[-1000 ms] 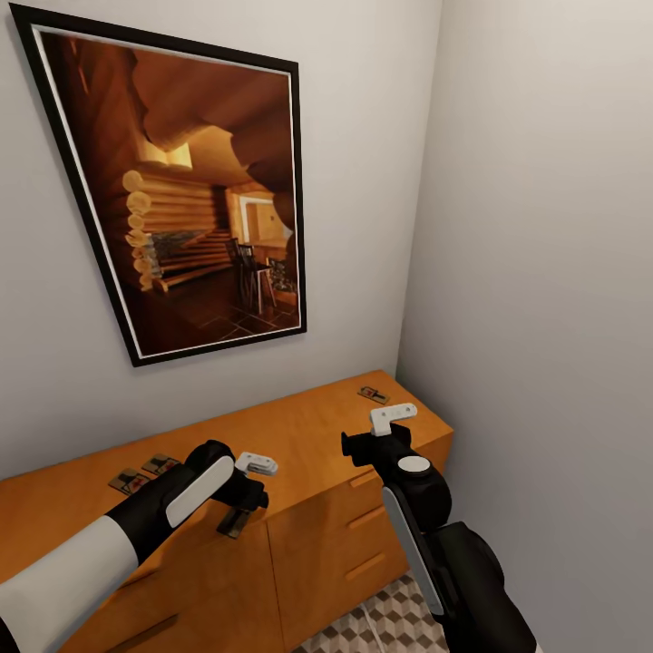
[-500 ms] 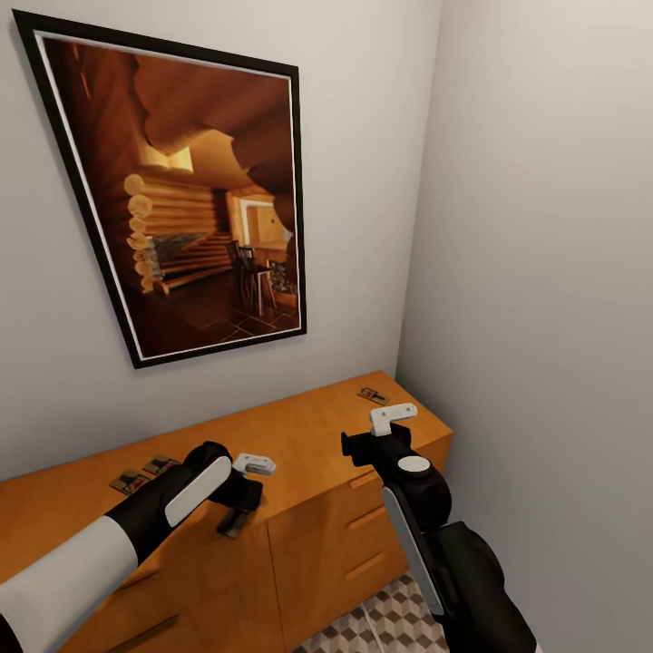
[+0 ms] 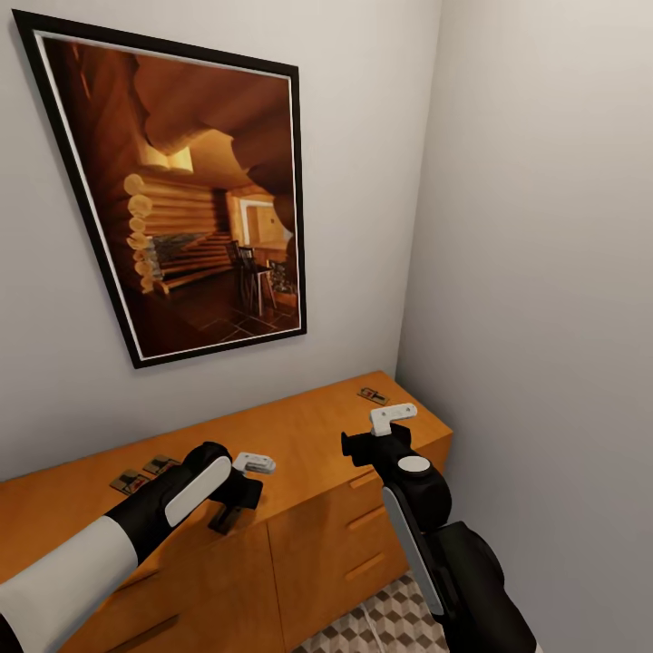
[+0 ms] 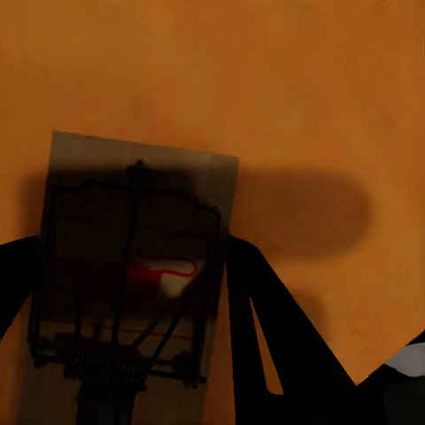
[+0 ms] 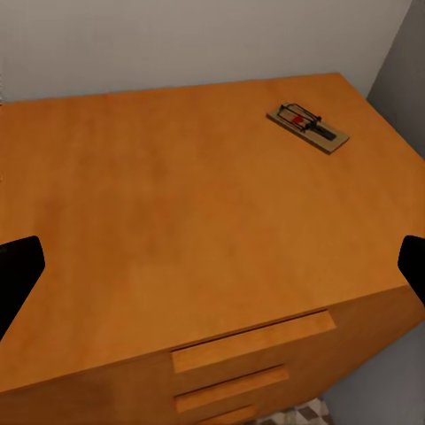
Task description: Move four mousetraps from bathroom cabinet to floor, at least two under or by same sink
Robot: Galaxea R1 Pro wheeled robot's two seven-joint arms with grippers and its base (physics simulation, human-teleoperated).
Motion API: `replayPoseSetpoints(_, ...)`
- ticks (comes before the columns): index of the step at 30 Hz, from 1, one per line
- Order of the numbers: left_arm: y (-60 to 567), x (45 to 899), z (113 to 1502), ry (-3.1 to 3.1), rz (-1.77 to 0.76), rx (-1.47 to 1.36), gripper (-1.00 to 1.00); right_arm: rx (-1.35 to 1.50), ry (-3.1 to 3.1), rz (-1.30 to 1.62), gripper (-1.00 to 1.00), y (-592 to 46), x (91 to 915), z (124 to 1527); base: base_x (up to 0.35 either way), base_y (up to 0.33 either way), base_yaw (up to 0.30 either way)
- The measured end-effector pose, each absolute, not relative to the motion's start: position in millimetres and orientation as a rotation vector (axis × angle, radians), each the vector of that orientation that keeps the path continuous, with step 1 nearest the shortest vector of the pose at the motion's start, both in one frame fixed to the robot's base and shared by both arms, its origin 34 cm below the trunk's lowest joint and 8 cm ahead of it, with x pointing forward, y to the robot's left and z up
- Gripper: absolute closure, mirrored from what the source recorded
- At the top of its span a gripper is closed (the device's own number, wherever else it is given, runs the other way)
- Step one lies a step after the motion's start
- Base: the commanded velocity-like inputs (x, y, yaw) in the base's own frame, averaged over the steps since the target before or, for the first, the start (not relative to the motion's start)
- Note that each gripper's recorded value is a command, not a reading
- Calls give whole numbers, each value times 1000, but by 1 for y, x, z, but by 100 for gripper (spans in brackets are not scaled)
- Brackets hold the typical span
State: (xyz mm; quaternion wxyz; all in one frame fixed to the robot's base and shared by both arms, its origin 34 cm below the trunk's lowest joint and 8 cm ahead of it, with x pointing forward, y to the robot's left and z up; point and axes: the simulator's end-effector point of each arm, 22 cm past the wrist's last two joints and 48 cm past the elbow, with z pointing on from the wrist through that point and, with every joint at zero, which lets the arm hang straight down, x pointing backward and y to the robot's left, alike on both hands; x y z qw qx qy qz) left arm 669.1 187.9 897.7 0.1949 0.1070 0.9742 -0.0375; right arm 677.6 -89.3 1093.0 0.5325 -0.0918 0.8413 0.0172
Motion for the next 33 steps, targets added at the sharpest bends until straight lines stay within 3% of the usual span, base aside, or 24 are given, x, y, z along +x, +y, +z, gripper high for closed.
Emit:
replayPoseSetpoints(14, 206, 676, 900, 2754, -90, 238, 100, -217, 2013, 39, -100, -91, 678, 1092, 0, 0, 0)
replayPoseSetpoints(33, 201, 706, 1025, 2439, -313, 32, 100, -243, 2021, 93, -100, -81, 675, 1090, -1, 0, 0)
